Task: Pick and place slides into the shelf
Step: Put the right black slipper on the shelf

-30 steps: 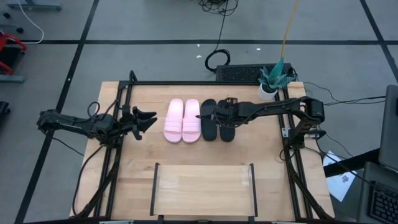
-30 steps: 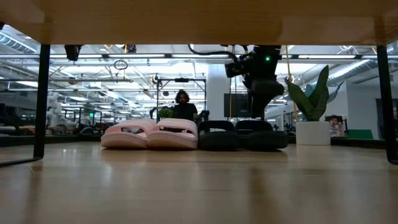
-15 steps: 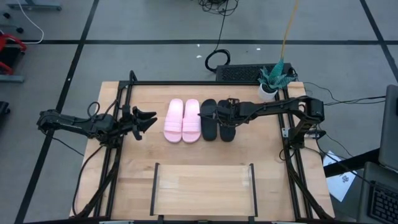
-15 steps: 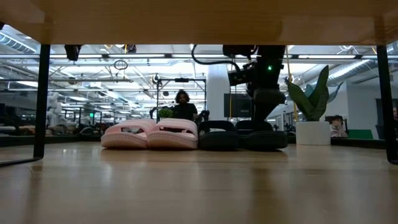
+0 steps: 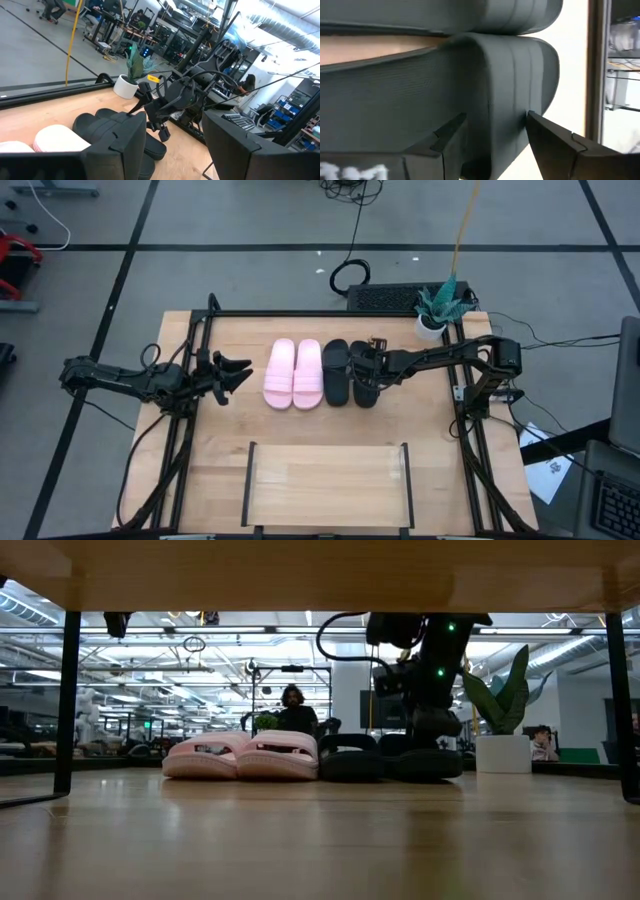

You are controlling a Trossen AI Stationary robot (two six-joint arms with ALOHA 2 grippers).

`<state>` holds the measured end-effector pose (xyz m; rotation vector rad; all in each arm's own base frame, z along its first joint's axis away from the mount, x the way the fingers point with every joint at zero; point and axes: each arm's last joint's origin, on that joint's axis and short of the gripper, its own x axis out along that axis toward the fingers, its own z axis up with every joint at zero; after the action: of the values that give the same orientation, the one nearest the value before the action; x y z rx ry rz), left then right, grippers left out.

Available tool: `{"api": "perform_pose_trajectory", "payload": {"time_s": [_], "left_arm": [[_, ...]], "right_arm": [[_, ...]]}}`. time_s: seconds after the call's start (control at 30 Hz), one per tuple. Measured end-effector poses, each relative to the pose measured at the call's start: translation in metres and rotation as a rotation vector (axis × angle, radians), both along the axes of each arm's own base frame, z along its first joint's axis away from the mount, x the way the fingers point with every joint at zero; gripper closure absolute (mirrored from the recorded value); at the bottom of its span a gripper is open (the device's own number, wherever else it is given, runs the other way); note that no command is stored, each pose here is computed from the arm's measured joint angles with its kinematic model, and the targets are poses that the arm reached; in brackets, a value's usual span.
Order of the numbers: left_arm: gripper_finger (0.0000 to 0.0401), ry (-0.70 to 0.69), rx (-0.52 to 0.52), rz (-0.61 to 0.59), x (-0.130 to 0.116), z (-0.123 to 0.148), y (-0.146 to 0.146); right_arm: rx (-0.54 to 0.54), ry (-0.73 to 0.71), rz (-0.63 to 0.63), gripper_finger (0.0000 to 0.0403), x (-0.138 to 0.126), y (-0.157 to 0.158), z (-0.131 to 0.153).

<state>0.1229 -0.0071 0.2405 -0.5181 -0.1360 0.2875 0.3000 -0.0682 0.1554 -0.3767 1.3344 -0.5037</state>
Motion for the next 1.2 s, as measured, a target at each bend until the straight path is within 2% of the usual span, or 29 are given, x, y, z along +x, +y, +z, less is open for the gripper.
{"api": "perform_pose_trajectory", "payload": {"time_s": [0.2,0.5,0.77,0.93,1.03,1.2], "left_arm": [[0.0206,0.0,-0.001,0.012,0.0,0.0,0.0],[0.0206,0.0,-0.001,0.018,0.0,0.0,0.0],[0.0206,0.0,-0.001,0.018,0.0,0.0,0.001],[0.0206,0.0,-0.001,0.019,0.0,0.0,0.001],[0.0206,0.001,0.002,0.02,0.0,0.0,0.001],[0.0206,0.002,-0.002,0.019,0.0,0.0,0.001]], "right_arm": [[-0.019,-0.013,-0.002,0.025,0.001,-0.001,0.0],[-0.033,-0.035,-0.025,0.0392,0.002,-0.002,0.001],[-0.066,-0.028,-0.043,0.0398,0.001,-0.002,0.003],[-0.137,0.077,-0.051,0.04,-0.002,-0.004,0.017],[-0.176,0.069,-0.048,0.04,0.005,-0.006,0.04],[-0.203,-0.068,-0.052,0.0401,0.019,-0.008,0.092]]}}
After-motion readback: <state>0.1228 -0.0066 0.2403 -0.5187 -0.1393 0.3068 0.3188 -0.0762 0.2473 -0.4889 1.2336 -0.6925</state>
